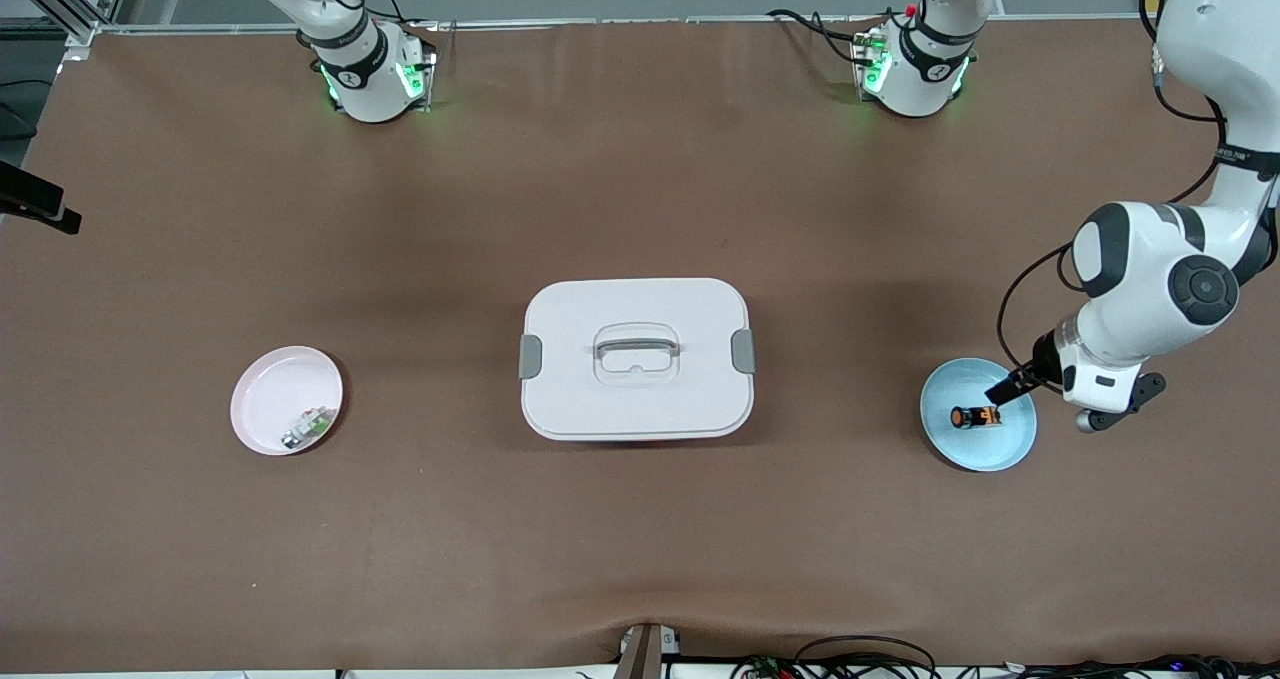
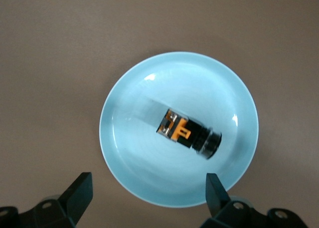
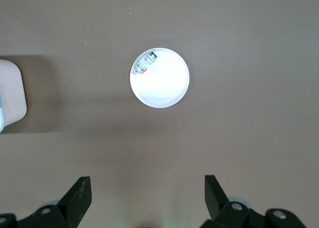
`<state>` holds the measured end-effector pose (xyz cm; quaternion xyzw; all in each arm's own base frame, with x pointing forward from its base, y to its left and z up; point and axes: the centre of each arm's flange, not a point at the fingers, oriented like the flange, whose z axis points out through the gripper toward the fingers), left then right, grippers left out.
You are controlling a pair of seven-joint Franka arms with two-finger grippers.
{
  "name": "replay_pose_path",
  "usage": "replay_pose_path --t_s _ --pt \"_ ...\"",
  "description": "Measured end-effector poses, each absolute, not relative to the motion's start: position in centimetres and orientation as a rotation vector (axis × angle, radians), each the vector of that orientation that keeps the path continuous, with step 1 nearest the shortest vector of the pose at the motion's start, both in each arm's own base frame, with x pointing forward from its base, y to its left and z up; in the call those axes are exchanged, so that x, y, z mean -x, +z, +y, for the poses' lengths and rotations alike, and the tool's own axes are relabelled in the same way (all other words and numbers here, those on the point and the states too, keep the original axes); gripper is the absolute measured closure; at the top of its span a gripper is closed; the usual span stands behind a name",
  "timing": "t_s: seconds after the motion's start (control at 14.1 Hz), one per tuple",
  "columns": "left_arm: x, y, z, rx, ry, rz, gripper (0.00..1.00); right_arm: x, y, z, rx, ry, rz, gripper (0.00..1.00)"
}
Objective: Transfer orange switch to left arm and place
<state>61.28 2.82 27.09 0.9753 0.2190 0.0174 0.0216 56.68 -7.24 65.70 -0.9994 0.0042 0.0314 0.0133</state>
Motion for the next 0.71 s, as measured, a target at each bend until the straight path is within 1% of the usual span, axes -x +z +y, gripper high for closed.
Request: replay_pose_path --t_s 0.28,0.36,0.5,0.71 --pt "-59.8 28.8 2.7 -3.066 0.101 0.132 0.00 -56.7 65.7 -7.2 3.113 0.098 0.011 0.00" --pt "-59.3 29.6 2.6 -3.060 0.125 0.060 0.00 -56.7 65.7 -7.2 3.113 0.098 0.011 0.00" --pt "-58.6 31.9 2.6 -3.073 0.182 0.004 0.00 -56.7 65.7 -7.2 3.113 0.098 0.011 0.00" --pt "-58.2 36.9 2.5 -3.105 0.301 -0.010 0.00 -56.7 65.7 -7.2 3.113 0.097 0.010 0.00"
